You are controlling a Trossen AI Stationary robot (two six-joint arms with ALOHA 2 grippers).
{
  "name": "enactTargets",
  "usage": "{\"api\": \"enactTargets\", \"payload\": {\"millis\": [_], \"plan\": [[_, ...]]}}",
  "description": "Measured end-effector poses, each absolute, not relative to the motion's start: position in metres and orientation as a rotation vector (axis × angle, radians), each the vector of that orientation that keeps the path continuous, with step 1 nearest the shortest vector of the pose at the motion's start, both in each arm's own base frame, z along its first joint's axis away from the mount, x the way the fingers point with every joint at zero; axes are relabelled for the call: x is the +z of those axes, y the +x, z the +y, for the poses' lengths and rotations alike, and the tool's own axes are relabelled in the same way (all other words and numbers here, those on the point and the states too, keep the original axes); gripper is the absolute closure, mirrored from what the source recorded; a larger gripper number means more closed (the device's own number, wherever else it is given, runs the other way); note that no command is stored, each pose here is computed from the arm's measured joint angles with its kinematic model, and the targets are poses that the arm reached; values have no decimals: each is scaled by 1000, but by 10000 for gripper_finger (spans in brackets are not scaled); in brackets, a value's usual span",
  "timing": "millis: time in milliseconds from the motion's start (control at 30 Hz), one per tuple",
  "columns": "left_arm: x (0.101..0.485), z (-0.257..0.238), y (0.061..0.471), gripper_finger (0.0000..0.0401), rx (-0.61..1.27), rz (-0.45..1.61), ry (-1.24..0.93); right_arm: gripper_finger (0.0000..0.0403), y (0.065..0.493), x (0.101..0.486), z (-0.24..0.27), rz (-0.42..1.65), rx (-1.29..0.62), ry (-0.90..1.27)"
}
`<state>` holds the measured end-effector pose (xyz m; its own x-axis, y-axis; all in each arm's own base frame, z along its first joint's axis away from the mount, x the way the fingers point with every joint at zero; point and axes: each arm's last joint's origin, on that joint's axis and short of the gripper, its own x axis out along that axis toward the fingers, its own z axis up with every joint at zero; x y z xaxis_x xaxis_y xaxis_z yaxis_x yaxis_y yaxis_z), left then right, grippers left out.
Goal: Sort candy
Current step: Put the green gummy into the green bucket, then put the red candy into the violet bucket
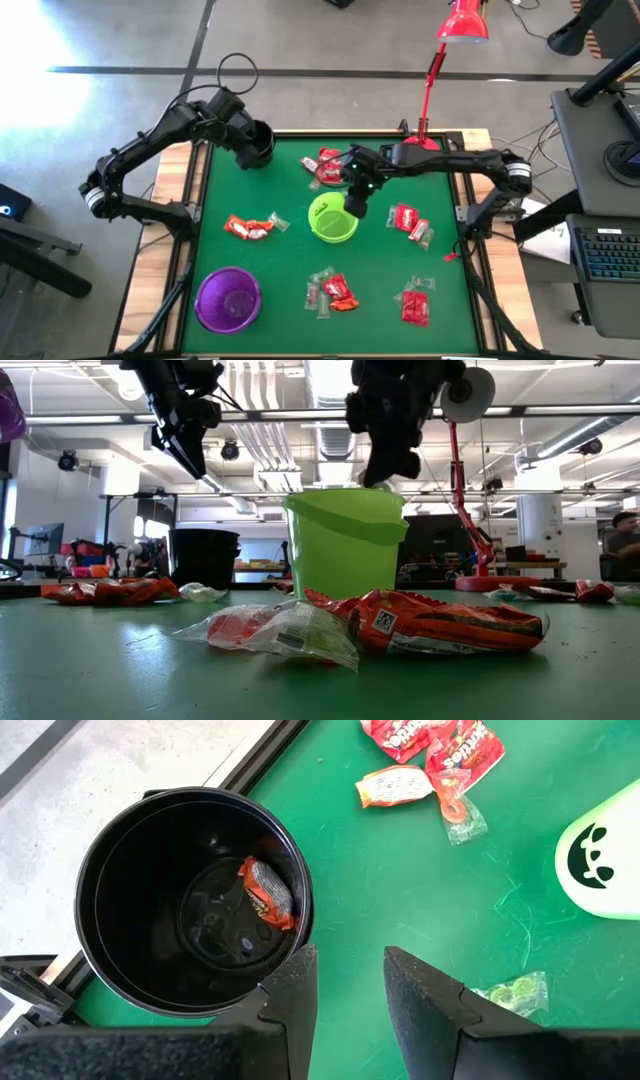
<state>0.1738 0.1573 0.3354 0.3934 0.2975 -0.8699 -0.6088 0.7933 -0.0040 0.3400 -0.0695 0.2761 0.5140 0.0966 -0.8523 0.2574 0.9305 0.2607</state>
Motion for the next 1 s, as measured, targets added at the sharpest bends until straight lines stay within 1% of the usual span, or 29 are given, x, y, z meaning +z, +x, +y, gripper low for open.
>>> {"api": "enactTargets", "payload": {"millis": [200, 433, 533, 867, 1000], "plan": [[335, 157, 174, 301, 590, 1014, -348, 394, 355, 278, -66, 1037, -39, 320], [335, 157, 174, 301, 590, 1014, -348, 388, 361, 284, -65, 1017, -13, 275], [335, 157, 174, 301, 590, 1014, -348, 372, 361, 284, -64, 1015, -7, 265], [335, 157, 174, 301, 590, 1014, -348, 293, 363, 285, -60, 1011, -6, 278], [335, 157, 174, 301, 589, 1018, -350, 269, 363, 285, -60, 1011, -16, 288]]}}
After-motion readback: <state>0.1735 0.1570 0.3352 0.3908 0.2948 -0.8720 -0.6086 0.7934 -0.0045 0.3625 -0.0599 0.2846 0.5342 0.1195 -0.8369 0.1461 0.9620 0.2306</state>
